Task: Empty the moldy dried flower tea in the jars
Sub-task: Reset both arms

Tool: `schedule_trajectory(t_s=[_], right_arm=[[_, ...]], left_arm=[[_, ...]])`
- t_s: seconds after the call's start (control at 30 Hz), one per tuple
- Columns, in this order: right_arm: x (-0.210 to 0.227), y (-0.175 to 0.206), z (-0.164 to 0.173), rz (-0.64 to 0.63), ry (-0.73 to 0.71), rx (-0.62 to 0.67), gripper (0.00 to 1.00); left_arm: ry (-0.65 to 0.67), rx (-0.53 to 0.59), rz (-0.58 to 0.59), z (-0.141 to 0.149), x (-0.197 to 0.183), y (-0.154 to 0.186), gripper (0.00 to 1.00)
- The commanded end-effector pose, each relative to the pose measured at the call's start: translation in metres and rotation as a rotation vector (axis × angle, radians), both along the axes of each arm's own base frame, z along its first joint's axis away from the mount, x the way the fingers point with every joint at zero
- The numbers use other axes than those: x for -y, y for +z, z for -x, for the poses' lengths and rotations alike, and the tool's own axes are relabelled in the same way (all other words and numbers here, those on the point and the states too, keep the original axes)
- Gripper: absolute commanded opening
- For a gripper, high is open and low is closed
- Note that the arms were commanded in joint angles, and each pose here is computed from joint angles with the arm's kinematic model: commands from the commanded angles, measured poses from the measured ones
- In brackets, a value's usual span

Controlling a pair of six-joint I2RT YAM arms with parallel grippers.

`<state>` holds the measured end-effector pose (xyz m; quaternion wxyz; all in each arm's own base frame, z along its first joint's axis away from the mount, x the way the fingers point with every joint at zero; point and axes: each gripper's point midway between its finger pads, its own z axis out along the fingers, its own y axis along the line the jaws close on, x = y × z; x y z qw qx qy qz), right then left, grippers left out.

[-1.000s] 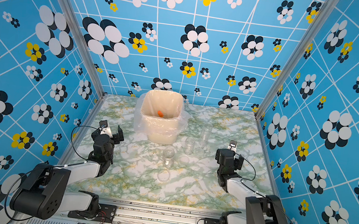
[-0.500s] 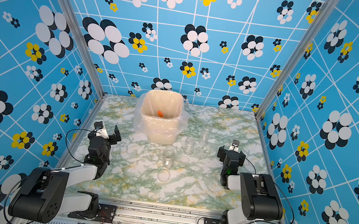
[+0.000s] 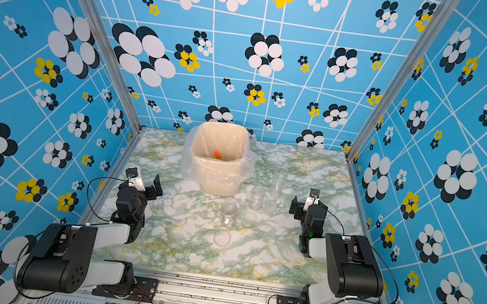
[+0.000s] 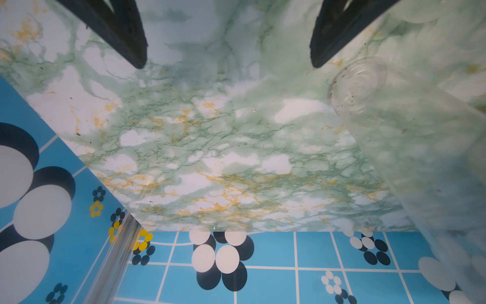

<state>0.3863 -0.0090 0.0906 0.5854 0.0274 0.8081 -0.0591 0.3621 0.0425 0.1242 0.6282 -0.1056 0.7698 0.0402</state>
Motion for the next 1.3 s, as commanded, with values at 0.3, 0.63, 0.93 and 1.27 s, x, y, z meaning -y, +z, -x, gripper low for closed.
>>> schedule_trajectory(t_s=[0.3,0.63,0.93,1.27], right_arm=[[0.012,0.005,-0.007,-0.006,-0.075,0.006,0.99],[0.013,0.006,-0.007,-0.005,-0.078,0.008,0.99],[0.013,0.006,-0.007,-0.005,-0.078,0.009,0.99],[0.014,0.006,-0.007,-0.005,-0.079,0.009,0.99]], left_arm=[[-0.259,-0.047,0.054,-0.024,0.035,-0.01,0.99],[-0.285,-0.051,0.039,-0.026,0.041,-0.024,0.99],[-0.251,-0.083,-0.007,-0.033,0.043,-0.025,0.99],[-0.365,-0.105,-0.033,-0.034,0.065,-0.027,1.0]])
